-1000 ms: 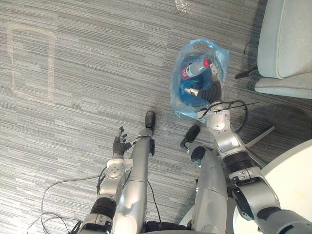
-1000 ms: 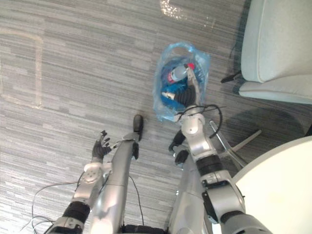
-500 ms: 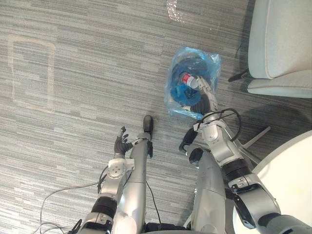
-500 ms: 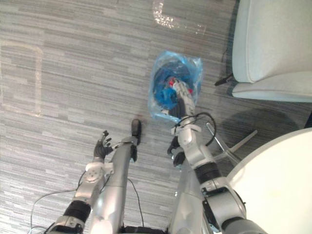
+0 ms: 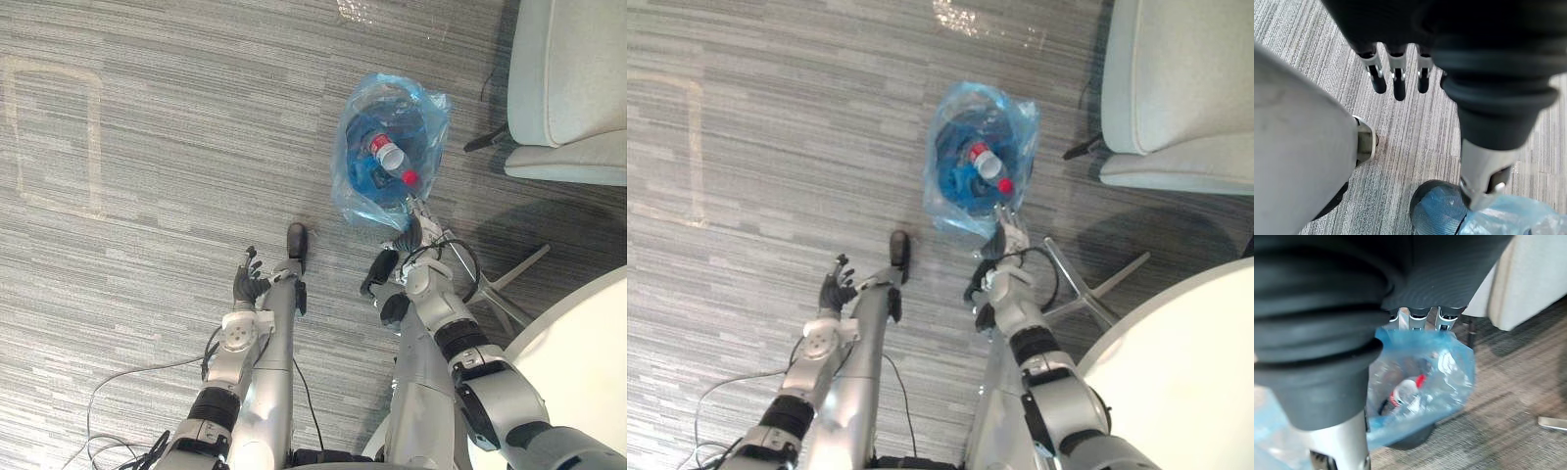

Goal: Gather rubbish on tea table into small bin, then transfer packed bag to large trash can.

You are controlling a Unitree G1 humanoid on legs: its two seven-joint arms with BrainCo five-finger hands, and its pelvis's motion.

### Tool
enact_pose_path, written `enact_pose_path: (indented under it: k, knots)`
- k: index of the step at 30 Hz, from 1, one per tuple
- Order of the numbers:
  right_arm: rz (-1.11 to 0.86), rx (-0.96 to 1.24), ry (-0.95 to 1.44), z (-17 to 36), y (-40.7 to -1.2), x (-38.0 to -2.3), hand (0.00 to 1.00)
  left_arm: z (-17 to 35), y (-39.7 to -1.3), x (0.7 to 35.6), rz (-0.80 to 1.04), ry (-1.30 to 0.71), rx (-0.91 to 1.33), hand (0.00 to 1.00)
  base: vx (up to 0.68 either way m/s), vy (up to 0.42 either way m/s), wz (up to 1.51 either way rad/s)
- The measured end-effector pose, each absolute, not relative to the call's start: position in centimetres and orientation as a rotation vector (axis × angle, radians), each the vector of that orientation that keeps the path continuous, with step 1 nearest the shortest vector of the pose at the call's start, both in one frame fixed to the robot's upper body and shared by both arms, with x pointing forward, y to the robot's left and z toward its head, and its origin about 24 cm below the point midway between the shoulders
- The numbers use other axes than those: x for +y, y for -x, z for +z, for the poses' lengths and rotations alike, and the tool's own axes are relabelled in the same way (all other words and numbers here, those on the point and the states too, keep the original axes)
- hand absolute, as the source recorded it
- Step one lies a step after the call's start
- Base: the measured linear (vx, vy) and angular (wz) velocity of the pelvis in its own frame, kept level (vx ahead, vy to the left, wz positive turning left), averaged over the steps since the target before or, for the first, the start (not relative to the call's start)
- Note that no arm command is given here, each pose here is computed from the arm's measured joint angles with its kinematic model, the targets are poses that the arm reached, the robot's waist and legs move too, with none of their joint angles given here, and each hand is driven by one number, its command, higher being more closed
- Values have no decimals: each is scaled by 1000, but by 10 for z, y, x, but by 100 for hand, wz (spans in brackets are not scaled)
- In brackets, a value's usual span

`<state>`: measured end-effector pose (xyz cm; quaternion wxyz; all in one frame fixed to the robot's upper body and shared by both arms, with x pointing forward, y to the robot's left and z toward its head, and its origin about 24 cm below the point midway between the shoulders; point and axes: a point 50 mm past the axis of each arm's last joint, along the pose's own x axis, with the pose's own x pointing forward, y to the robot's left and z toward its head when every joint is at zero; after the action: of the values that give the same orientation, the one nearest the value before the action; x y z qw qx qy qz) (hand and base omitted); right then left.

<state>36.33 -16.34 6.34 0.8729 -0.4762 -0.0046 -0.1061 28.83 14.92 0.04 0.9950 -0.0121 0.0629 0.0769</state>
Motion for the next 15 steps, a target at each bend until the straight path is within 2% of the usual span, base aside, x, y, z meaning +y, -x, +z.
enact_pose_path:
  k: [3, 8, 9, 15]
  knots:
    - [-196, 20, 995, 58, -364, -157, 0, -1, -295, 155, 205, 67, 137, 0, 2, -6, 4]
    - [-121, -1, 1022, 64, -373, -126, 0, -2, -312, 166, 279, 126, 178, 0, -8, -13, 5]
    - [-111, -13, 1007, 67, -374, -118, 100, -1, -313, 167, 288, 144, 183, 0, -17, -31, 21]
    - [-117, -49, 999, 81, -381, -112, 100, -5, -314, 168, 304, 184, 206, 0, -28, -26, 18]
